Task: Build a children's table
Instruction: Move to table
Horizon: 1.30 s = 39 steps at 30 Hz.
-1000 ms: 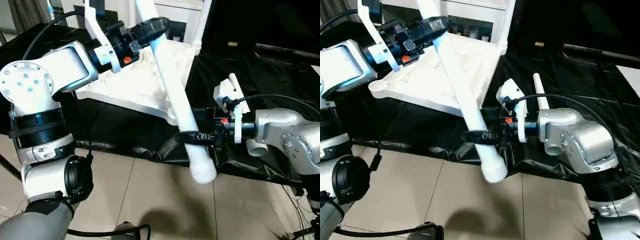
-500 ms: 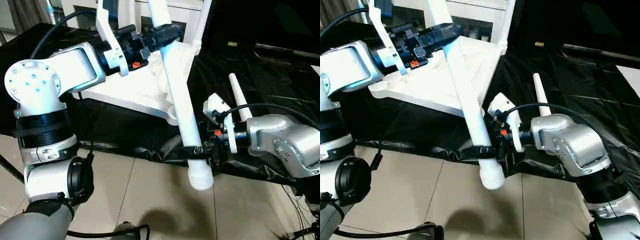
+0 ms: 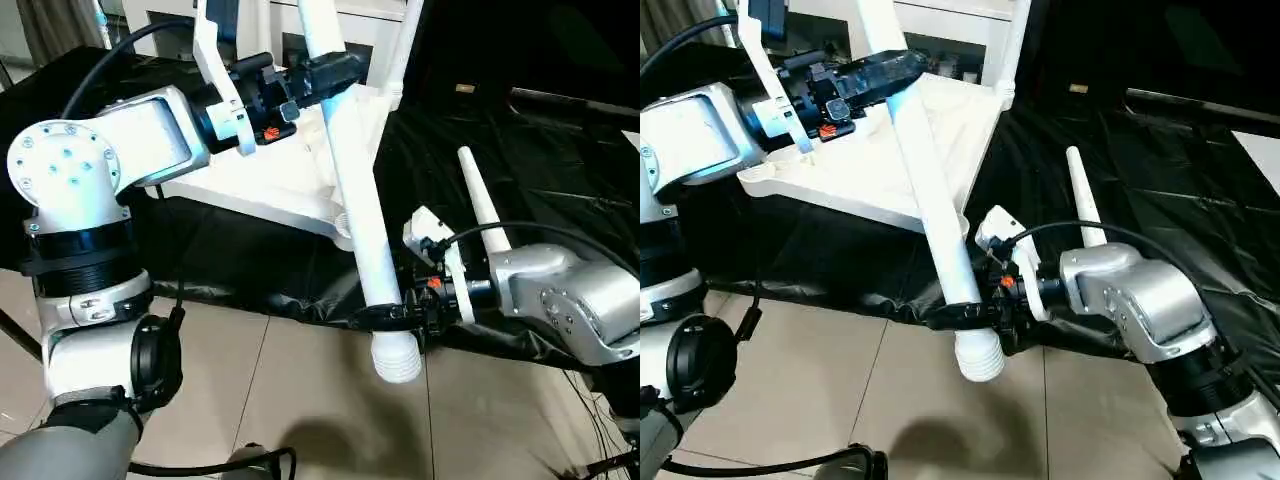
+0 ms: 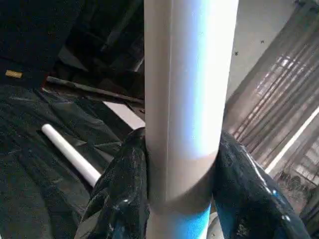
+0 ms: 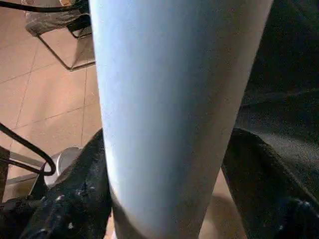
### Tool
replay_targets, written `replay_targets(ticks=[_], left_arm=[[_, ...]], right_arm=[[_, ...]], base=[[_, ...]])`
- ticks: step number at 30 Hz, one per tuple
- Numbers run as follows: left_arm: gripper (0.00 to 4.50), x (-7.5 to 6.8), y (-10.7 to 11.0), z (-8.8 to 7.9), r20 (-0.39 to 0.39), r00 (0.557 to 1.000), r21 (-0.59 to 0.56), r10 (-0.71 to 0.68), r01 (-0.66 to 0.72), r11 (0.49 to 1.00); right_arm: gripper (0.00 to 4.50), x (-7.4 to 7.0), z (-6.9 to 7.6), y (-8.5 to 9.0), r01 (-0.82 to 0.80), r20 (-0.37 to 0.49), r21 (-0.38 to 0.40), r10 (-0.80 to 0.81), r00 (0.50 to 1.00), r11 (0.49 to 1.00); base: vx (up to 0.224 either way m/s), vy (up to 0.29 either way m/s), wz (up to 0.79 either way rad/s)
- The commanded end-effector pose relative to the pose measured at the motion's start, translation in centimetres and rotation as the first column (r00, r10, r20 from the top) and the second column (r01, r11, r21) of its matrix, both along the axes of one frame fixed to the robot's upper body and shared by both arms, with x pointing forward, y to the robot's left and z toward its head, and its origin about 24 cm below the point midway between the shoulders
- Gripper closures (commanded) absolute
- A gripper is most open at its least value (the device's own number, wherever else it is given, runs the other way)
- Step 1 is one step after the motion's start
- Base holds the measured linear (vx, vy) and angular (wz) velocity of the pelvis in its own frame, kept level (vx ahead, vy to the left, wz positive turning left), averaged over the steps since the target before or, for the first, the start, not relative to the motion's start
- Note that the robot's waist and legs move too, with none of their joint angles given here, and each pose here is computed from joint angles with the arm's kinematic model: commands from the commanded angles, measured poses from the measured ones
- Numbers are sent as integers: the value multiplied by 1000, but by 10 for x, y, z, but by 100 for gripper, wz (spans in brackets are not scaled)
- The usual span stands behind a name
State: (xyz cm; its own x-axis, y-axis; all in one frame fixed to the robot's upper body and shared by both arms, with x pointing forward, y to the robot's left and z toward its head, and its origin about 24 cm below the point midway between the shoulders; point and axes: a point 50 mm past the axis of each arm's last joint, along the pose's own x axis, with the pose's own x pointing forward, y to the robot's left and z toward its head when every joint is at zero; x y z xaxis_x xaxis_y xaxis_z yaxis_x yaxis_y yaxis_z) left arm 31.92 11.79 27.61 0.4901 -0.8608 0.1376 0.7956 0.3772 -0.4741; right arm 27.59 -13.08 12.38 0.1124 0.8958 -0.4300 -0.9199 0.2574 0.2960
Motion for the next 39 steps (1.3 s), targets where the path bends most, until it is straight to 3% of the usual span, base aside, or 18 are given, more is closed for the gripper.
replay_targets(ticks=[1, 3, 13, 21, 22, 25, 26, 27, 28, 30, 33, 34, 35, 36, 38, 39], left_arm=[[300, -2, -2, 3, 25, 1000, 6, -14, 13, 1000], [300, -2, -2, 3, 27, 1000, 8, -13, 13, 1000], [300, -2, -1, 3, 33, 999, 8, -15, 15, 1000], [300, -2, -3, 1, 37, 999, 15, -11, 10, 1000], [244, -2, -4, 2, 41, 999, -20, -7, 8, 1000], [227, -1, -3, 8, 51, 998, -109, 32, -26, 994], [227, 3, 0, 12, 78, 990, -179, 115, -99, 979], [208, 3, 0, 12, 78, 990, -179, 115, -99, 979], [208, 4, 2, 15, 103, 982, -213, 159, -134, 968], [191, 5, 5, 17, 128, 972, -246, 197, -161, 956], [190, 5, 24, 33, 82, 934, -567, 347, -243, 787], [190, 4, 30, 34, 52, 925, -628, 376, -263, 733], [190, 4, 32, 34, 40, 922, -647, 386, -270, 713], [190, 3, 33, 33, 36, 917, -647, 397, -281, 709], [190, 1, 36, 11, 121, 796, -358, 593, -522, 774], [190, 1, 36, 9, 141, 781, -322, 608, -545, 775]], right_arm=[[168, -1, -4, -6, 15, -26, -16, -16, 1000, 1000], [168, -1, -5, -6, 15, -28, -16, -16, 999, 1000], [258, -2, -8, -6, 21, -40, -14, -22, 999, 1000], [264, -1, -8, -4, 31, -30, 6, -31, 999, 1000], [264, 0, -8, -3, 47, -25, 24, -47, 999, 999], [264, 3, -6, -2, 77, -16, 65, -76, 997, 995], [264, 7, 1, -1, 129, 7, 166, -132, 991, 978], [264, 7, 1, -1, 129, 7, 166, -132, 991, 978], [264, 10, 7, -1, 159, 9, 236, -166, 986, 959], [264, 12, 12, -2, 187, 6, 304, -198, 980, 934], [264, 15, 30, -12, 275, -16, 484, -306, 952, 831], [264, 15, 32, -16, 305, -18, 511, -345, 938, 803], [264, 15, 32, -18, 319, -18, 517, -363, 932, 794], [264, 16, 32, -19, 328, -14, 515, -374, 927, 792], [264, 21, 26, -27, 483, 105, 408, -565, 819, 775], [264, 21, 25, -28, 495, 123, 394, -578, 807, 775]], base=[[0, 0, 0], [0, 0, 0], [0, 0, 0], [0, 0, 0], [0, 0, 0], [0, 0, 0], [0, 0, 0], [0, 0, 0], [0, 0, 0], [0, 0, 0], [0, 0, 0], [0, 0, 0], [0, 0, 0], [0, 0, 0], [0, 0, 0], [0, 0, 0]])
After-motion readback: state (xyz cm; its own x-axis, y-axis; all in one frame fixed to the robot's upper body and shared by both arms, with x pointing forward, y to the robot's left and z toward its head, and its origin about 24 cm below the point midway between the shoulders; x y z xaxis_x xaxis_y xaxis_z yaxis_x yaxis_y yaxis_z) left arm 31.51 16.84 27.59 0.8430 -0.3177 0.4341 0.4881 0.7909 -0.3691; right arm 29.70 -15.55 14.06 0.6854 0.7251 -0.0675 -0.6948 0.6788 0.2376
